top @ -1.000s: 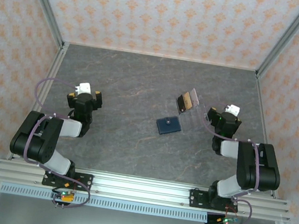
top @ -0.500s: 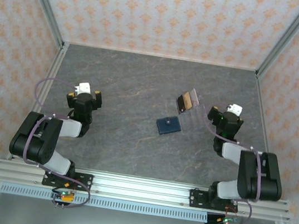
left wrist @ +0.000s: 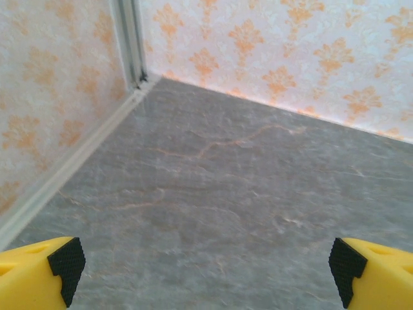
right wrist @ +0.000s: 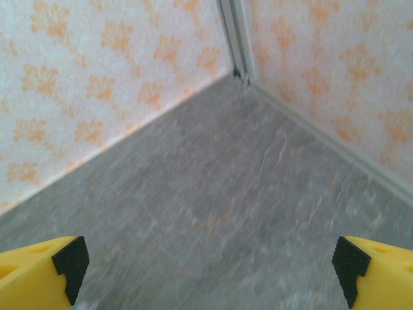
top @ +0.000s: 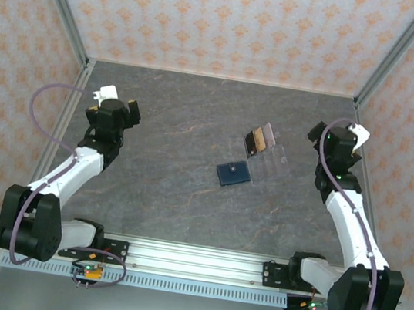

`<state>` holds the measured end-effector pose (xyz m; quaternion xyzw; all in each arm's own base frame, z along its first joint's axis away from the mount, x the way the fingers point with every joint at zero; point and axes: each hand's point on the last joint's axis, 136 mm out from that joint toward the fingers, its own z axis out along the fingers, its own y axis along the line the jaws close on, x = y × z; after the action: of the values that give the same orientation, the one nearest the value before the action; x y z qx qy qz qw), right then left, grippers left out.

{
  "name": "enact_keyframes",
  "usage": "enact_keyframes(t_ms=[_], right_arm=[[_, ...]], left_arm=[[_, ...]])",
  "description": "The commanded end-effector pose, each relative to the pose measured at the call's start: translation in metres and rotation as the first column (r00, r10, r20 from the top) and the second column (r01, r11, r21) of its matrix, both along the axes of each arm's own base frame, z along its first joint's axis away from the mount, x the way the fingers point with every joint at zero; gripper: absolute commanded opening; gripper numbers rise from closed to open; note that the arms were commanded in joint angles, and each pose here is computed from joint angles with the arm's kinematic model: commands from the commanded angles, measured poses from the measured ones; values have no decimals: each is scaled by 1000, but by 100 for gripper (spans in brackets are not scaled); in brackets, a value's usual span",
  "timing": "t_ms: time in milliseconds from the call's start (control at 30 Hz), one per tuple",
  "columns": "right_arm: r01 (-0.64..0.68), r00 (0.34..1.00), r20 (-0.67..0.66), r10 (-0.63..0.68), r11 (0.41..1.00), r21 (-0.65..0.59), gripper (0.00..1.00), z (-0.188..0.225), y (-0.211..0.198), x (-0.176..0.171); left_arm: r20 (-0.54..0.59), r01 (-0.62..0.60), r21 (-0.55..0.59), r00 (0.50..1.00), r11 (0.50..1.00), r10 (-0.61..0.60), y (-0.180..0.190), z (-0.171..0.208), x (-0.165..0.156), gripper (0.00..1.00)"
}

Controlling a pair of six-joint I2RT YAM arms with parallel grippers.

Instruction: Take the credit cards out of the card holder

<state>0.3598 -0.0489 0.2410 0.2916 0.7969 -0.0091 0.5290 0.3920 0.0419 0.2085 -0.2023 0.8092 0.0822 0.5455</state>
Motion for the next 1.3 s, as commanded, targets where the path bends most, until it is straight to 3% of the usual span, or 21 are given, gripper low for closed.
enact_keyframes(t_ms=[0,233,433,667,1000,1267], right_arm=[[-27,969,-238,72,981,190,99,-41,24,-30],[-41,900,-368,234,885,463,100,-60,69,-58],[7,857,-426,292,818,576,100,-85,90,-78],[-27,842,-394,369,758,652,95,-102,117,-69],[-41,805,-421,418,748,663,85,-136,134,-41],[-90,784,-467,410,818,569,79,-140,124,-11]], left_arm=[[-161,24,-143,986,989,-47,-18,-10,-13,100],[-245,132,-285,948,949,-205,-66,-12,-4,100],[-295,272,-365,873,890,-388,-137,-27,-3,100],[-308,378,-449,785,809,-538,-211,-50,-11,100],[-349,457,-492,676,741,-649,-281,-78,-13,100],[-386,478,-509,616,716,-686,-310,-96,-14,98]])
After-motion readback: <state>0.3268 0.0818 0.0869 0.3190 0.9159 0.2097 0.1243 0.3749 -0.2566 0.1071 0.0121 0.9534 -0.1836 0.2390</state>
